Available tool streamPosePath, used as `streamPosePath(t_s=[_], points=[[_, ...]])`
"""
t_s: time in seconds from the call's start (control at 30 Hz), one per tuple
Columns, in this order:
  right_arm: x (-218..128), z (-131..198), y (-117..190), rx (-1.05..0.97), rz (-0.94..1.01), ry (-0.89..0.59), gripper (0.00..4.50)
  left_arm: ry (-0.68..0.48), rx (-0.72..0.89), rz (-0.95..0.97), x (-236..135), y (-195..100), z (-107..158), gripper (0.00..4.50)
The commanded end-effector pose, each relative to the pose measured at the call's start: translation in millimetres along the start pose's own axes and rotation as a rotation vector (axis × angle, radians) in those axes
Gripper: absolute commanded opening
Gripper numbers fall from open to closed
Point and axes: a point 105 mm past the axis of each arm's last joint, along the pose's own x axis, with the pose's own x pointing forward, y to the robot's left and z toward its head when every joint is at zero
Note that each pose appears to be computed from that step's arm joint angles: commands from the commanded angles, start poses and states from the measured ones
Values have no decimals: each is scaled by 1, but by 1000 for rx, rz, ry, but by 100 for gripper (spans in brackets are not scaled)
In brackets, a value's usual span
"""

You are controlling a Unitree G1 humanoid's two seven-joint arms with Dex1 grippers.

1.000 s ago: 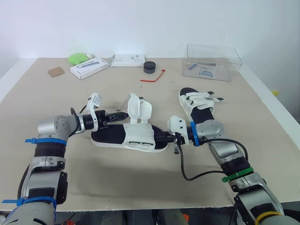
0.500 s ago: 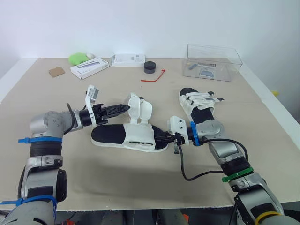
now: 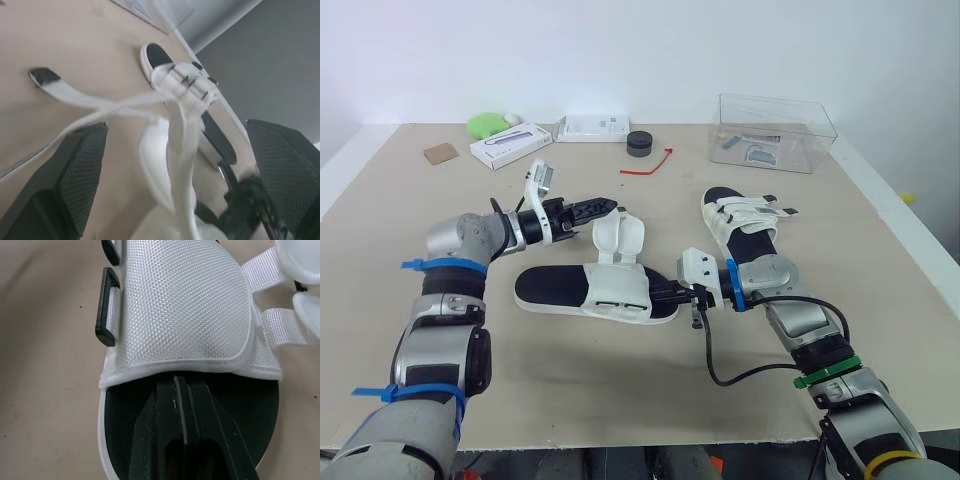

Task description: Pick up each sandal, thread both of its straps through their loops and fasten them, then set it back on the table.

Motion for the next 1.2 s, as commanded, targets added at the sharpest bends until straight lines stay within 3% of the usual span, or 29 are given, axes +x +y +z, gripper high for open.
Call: streamPosePath(t_s=[0.03,0.3,0.4,0.43,0.57,0.63,0.77,0.87,0.93,1.03,1.2], points=[[-2,-6,1,-1,-6,41,7,-42,32,-21,6,-7,17,450],[-4,-8,1,-3,-13,49,7,-67,24,13,13,0,22,450],[-4,-8,0,-6,-13,51,0,-96,23,49,14,6,25,365],[-4,-8,0,-6,-12,51,0,-101,26,57,15,8,26,298],[-4,-8,0,-9,-8,53,0,-122,39,97,14,14,28,139],[-4,-8,0,-10,-6,55,0,-127,65,113,12,17,30,19],[-4,-8,1,-10,-1,58,0,-101,228,134,10,16,33,8],[-4,-9,2,-10,1,58,0,-77,493,120,8,5,37,8],[-3,-9,2,-8,4,58,0,-29,852,86,2,-11,30,8],[-3,-10,4,-6,9,60,0,49,1320,-2,-7,-37,5,8],[-1,-12,5,-6,17,62,0,102,1933,-192,-29,-64,-38,8]])
